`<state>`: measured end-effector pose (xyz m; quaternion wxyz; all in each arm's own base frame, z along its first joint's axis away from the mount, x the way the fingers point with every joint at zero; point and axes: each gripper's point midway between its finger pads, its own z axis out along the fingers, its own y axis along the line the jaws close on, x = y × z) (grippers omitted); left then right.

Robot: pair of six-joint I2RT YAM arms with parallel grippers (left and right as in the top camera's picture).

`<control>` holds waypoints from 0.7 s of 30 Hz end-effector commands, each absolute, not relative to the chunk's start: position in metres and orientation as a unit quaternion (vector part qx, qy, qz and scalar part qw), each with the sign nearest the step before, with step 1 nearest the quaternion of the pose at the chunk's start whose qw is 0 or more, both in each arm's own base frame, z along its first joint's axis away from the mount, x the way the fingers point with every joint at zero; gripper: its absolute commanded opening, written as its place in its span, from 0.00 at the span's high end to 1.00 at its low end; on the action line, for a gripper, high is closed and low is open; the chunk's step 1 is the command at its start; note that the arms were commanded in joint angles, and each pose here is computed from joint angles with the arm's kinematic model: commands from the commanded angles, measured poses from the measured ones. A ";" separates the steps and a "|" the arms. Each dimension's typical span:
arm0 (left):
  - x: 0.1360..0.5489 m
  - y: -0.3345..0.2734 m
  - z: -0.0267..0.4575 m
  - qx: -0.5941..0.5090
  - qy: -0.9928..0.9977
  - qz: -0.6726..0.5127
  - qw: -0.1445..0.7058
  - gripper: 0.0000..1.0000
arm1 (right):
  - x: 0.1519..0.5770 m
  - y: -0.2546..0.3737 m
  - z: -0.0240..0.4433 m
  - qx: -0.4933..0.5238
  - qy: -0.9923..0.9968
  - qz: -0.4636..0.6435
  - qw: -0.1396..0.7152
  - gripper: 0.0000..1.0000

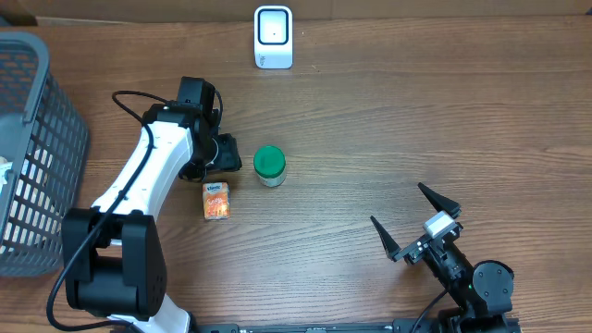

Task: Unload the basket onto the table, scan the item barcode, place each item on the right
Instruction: 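Place the orange Kleenex pack on the table left of the jar, then reach the left gripper into the basket and grasp the clear bag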

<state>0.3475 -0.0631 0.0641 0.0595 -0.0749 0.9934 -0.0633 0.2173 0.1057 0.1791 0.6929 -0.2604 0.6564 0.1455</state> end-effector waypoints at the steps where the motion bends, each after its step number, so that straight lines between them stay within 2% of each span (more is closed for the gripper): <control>1: 0.350 -0.069 0.065 -0.074 0.993 -0.076 0.059 0.40 | 0.216 0.107 0.177 -0.262 0.655 0.150 0.693 0.00; 5: 0.369 -0.062 0.110 -0.083 0.990 -0.080 0.087 0.41 | 0.216 0.107 0.177 -0.262 0.655 0.150 0.693 0.00; 12: 0.398 -0.026 0.258 -0.122 0.968 -0.091 0.199 0.39 | 0.216 0.107 0.177 -0.262 0.655 0.150 0.693 0.00; 16: 0.386 0.019 0.330 -0.165 0.948 -0.066 0.265 0.36 | 0.216 0.107 0.177 -0.262 0.655 0.150 0.693 0.00; 21: 0.346 0.105 0.375 -0.270 0.913 0.015 0.304 0.17 | 0.216 0.107 0.177 -0.262 0.655 0.150 0.693 0.00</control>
